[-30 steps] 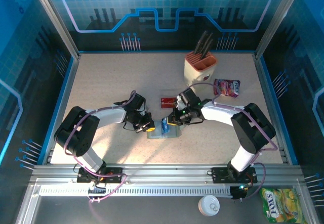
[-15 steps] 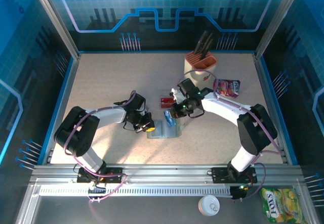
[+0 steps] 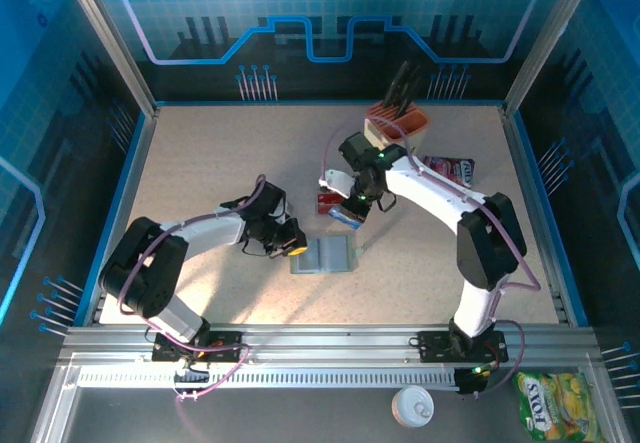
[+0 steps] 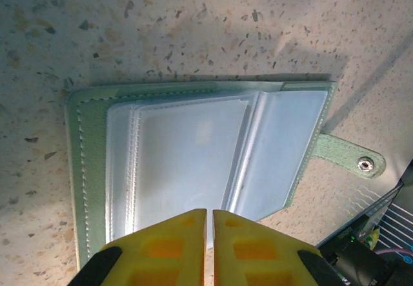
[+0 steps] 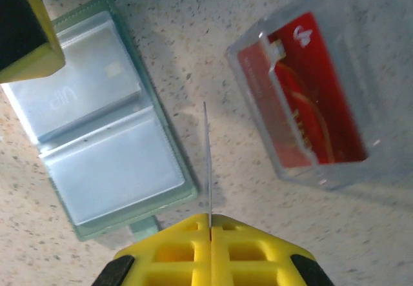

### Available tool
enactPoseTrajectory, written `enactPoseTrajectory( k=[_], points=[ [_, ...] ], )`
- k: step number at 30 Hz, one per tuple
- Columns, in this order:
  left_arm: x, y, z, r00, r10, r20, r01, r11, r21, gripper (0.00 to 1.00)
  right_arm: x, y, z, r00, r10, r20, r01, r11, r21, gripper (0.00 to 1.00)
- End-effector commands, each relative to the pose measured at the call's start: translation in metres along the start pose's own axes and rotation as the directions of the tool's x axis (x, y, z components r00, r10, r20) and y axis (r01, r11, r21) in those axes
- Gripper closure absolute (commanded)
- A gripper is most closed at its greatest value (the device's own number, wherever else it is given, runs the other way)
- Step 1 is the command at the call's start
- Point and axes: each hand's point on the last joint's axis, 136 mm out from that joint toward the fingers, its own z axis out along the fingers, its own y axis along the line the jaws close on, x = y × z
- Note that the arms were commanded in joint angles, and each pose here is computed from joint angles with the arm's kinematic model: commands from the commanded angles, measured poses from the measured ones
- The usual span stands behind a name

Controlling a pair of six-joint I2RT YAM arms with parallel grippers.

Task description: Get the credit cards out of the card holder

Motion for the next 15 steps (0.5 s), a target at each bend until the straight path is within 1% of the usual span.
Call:
enactPoseTrajectory(
  k=[1,8,15],
  points=[
    [0.000,-0.005,-0.009,0.999,0.031,0.017,-0.031,0.999,-0.013,0.88,0.000,-0.002,-0.003,0.985,-0.162,-0.066,0.159,0.986,-0.052,1.00],
    [-0.001,-0.005,-0.017,0.999,0.027,0.043,-0.026,0.999,-0.028,0.87,-0.031,-0.028,-0.009,0.978,-0.205,-0.028,0.203,0.977,-0.068,1.00],
    [-0.009,-0.011,-0.021,0.998,0.029,0.047,-0.027,0.999,-0.041,0.87,-0.046,-0.054,-0.003,0.980,-0.201,-0.017,0.199,0.978,-0.067,1.00]
  ],
)
